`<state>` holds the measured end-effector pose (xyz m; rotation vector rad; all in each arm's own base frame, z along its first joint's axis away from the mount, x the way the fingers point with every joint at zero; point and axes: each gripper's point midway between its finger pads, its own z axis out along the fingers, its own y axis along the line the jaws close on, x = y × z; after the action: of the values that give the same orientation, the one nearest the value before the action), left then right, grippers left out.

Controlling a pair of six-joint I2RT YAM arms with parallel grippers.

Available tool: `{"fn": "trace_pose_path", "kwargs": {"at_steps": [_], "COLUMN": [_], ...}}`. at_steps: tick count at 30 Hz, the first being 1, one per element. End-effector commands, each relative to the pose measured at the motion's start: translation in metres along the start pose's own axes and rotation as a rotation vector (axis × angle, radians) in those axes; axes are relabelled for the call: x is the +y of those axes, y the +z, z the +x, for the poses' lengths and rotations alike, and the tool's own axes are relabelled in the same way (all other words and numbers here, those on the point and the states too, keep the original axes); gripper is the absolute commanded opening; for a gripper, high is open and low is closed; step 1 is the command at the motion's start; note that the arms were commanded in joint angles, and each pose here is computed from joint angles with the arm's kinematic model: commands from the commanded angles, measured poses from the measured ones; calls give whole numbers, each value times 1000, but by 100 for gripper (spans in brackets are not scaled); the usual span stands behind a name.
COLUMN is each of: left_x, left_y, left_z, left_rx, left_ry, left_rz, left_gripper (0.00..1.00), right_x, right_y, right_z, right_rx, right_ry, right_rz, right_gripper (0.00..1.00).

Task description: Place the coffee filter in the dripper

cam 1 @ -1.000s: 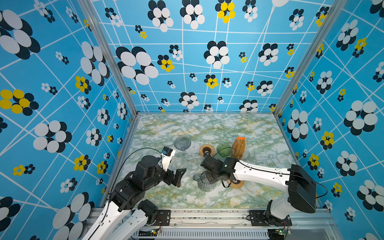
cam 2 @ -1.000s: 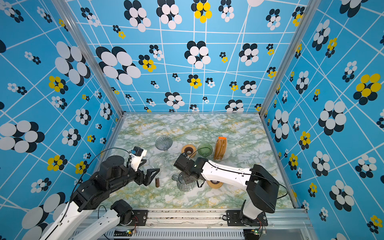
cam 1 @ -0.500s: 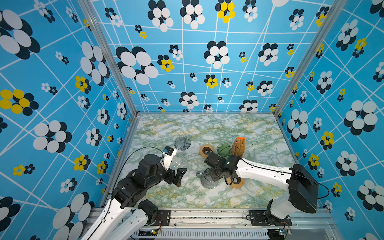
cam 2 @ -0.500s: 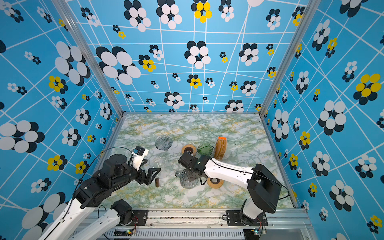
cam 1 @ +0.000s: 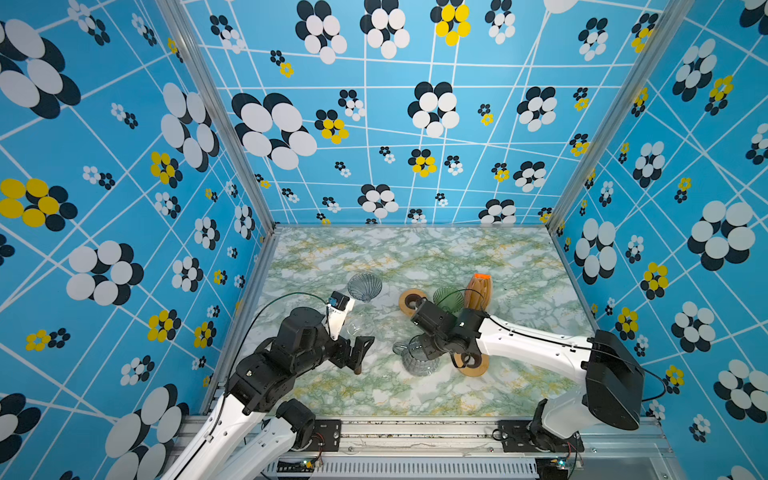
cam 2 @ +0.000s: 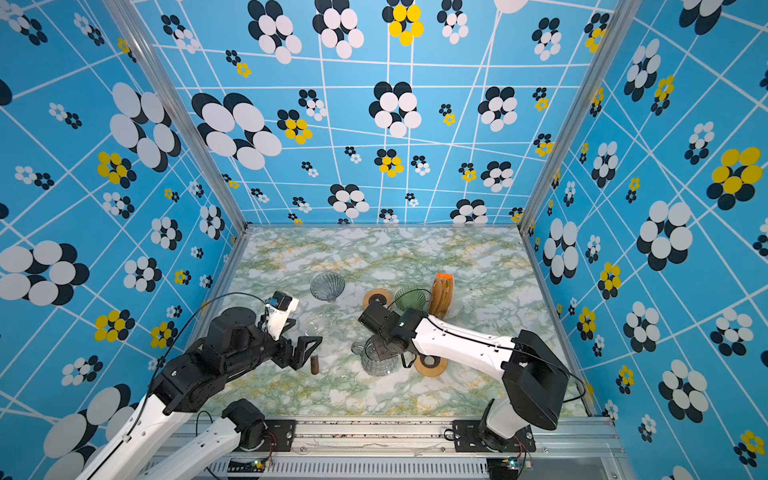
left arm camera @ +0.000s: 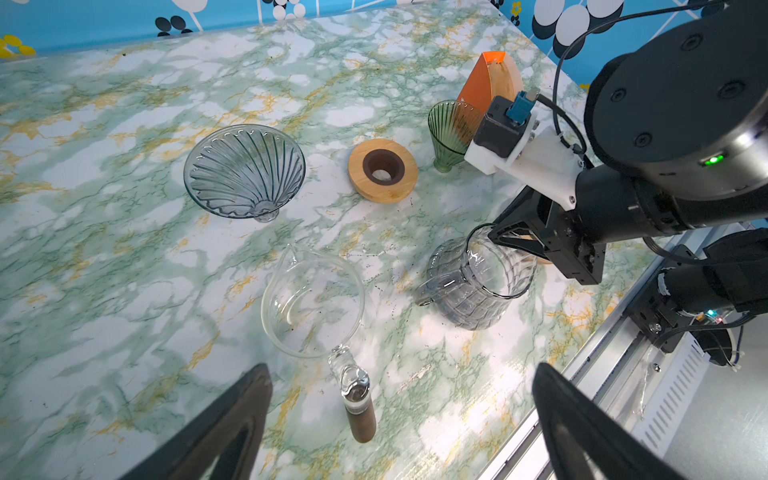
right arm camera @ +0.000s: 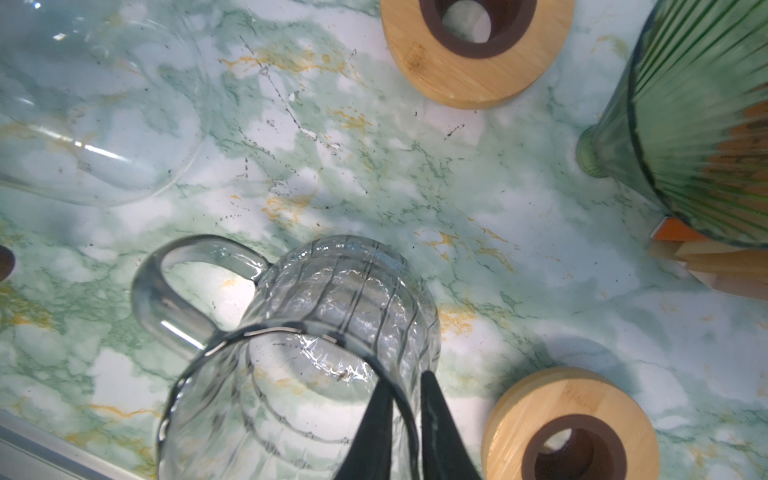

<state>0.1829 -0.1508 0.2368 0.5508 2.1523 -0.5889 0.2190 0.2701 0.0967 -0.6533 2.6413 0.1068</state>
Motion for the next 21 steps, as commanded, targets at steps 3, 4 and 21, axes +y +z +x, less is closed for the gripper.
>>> {"fn": "trace_pose_path", "kwargs": {"at_steps": [3, 4, 21], "left_x": [1, 2, -33], "left_y": [3, 2, 21], "left_z": [2, 1, -24], "left_rx": [5, 1, 4], "left_ry": [-17, -26, -130], "left_rz": [1, -3, 107], "left_gripper": [99, 99, 99], "right_x": [-1, 0, -53], "right_y": [-7, -9, -49], "right_z": [-1, -1, 16], "right_rx": [-30, -39, -206], "right_ry": [13, 17, 343], "right_rz": [-26, -34, -109], "right_gripper": [18, 19, 52]}}
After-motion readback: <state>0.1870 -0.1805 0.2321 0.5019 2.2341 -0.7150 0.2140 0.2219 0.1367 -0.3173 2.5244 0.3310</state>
